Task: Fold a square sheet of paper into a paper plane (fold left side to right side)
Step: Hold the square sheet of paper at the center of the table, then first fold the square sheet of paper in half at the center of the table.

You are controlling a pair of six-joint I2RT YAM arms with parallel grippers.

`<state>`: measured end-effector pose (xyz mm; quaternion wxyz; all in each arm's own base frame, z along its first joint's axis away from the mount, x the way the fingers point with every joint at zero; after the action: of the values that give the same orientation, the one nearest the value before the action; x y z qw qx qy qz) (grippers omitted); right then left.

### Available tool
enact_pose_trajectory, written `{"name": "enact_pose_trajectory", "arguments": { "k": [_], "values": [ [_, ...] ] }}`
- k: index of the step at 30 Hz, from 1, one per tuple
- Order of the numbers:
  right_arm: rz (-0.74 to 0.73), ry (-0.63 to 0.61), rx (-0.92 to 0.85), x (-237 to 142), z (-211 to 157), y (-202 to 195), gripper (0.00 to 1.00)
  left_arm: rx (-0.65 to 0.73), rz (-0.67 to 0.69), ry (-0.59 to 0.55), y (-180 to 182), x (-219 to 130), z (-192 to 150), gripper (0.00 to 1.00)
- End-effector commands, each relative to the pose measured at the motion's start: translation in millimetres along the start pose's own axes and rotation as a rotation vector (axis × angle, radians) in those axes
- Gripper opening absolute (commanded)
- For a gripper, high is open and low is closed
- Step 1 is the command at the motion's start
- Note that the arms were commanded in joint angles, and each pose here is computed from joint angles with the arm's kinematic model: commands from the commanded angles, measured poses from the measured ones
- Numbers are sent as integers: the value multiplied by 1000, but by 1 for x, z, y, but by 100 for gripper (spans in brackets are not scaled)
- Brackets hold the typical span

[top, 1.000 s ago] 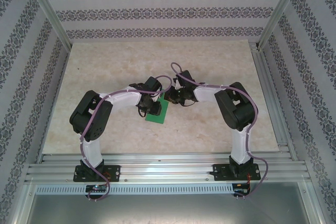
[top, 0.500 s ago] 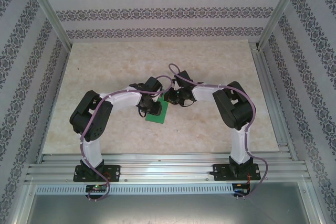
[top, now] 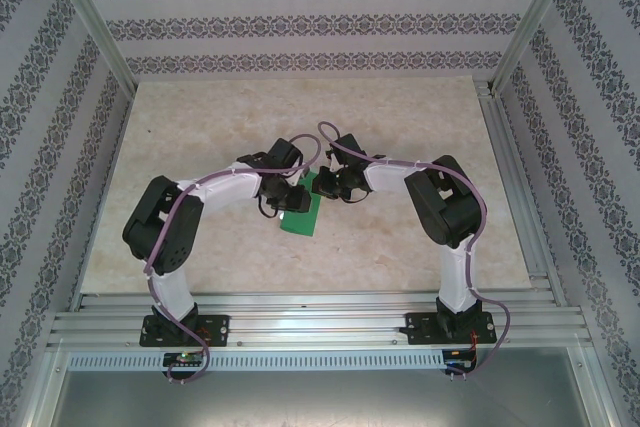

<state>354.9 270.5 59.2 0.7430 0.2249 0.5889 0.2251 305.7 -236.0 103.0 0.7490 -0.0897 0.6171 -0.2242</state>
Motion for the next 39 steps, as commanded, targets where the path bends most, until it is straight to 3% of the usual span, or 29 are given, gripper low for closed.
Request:
{"name": "enact_pose_trajectory", "arguments": {
  "k": [1,12,39],
  "values": [
    [-161,83,21,16,-23,-32,9,-26,-107,-71,-10,-12,22,29],
    [-181,90,8,15,-23,-31,9,-43,-100,-41,-6,13,36,26],
    [-222,97,-8,16,-22,-34,9,-109,166,49,63,27,-20,24]
  ]
}}
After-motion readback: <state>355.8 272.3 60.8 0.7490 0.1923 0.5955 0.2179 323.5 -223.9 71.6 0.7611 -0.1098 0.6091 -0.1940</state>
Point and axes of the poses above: each hand's point on the last joint's axis, 136 mm out from that joint toward the fingers, its own x axis out along the fingers, its own y axis along the line the jaws close on, z = x × y, the point moved 6 cm from there along -x, back along the fingers, and after that the axes turned 2 degrees about -x, right-handed, at the moved point
